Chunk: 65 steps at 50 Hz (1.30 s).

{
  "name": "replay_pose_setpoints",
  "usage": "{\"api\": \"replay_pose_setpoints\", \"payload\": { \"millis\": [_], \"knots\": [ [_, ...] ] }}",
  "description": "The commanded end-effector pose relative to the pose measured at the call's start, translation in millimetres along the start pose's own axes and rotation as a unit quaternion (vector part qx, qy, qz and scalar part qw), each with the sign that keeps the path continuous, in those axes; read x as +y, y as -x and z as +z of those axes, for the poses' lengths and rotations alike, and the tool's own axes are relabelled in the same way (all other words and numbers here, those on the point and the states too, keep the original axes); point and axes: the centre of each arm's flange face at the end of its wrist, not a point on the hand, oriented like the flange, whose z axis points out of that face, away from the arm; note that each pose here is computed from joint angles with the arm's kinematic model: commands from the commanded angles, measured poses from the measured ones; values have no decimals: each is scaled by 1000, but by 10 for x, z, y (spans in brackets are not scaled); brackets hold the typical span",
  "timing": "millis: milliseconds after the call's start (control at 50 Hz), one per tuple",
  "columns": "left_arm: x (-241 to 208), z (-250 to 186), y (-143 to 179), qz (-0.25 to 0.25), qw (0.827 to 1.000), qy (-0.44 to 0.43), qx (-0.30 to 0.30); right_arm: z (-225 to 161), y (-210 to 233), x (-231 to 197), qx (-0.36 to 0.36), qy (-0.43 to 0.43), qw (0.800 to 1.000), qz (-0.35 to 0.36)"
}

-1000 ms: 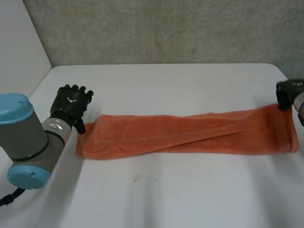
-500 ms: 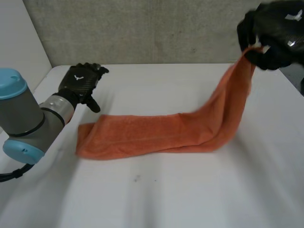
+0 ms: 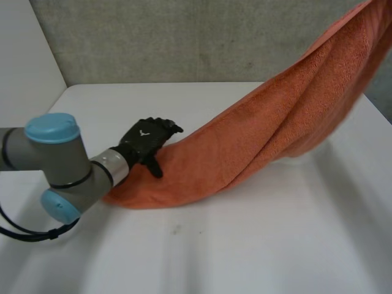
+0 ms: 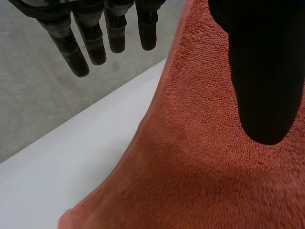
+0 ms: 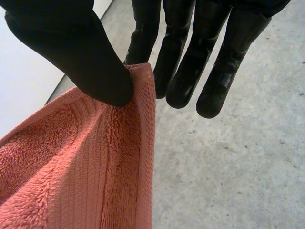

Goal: Fold the laundry

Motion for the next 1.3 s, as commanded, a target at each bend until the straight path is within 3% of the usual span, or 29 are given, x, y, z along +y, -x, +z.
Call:
{"api": "replay_pose_setpoints", "payload": {
  "millis": [20, 120, 300, 340, 400, 420, 500, 600, 680, 820, 920, 980, 1140, 1300],
  "knots": [
    [-24, 177, -334, 4, 998, -20, 55, 4, -10, -54, -4, -9, 1000, -3],
    [-113, 234, -529, -24, 993, -40, 105, 4, -13, -53, -4, -9, 1000, -3],
    [-217, 294, -515, -96, 986, -54, 124, 4, -22, -54, -3, -9, 1000, -5],
    [-267, 318, -420, -94, 989, -63, 94, 3, -46, -47, 1, -8, 1000, -8],
    [-371, 306, -104, -89, 993, -79, -2, 0, -197, 32, 23, 4, 1000, -7],
    [-452, 242, 143, -86, 990, -89, -61, 0, -198, 33, 23, 4, 1000, -7],
    [-588, -16, 504, -86, 981, -100, -142, -13, -464, 257, 58, 33, 998, 7],
    [-730, -383, 605, -84, 980, -102, -149, 6, -592, 498, 71, 68, 995, 31],
    [-761, -659, 461, -81, 984, -93, -131, -30, -613, 718, 78, 117, 989, 35],
    [-670, -1124, 143, -20, 991, -37, -124, -121, -335, 1317, 36, 267, 963, 21],
    [-509, -1282, 15, 17, 993, 31, -116, -291, -34, 1827, 7, 412, 908, -70],
    [-423, -1334, -26, 16, 991, 66, -114, -303, 67, 1903, 10, 425, 902, -82],
    [-411, -1363, -93, 13, 992, 76, -104, -167, 423, 1887, -12, 371, 925, -87],
    [-738, -1481, -290, 45, 995, 22, -87, 115, 691, 1525, -32, 269, 960, -67]
  ]
}}
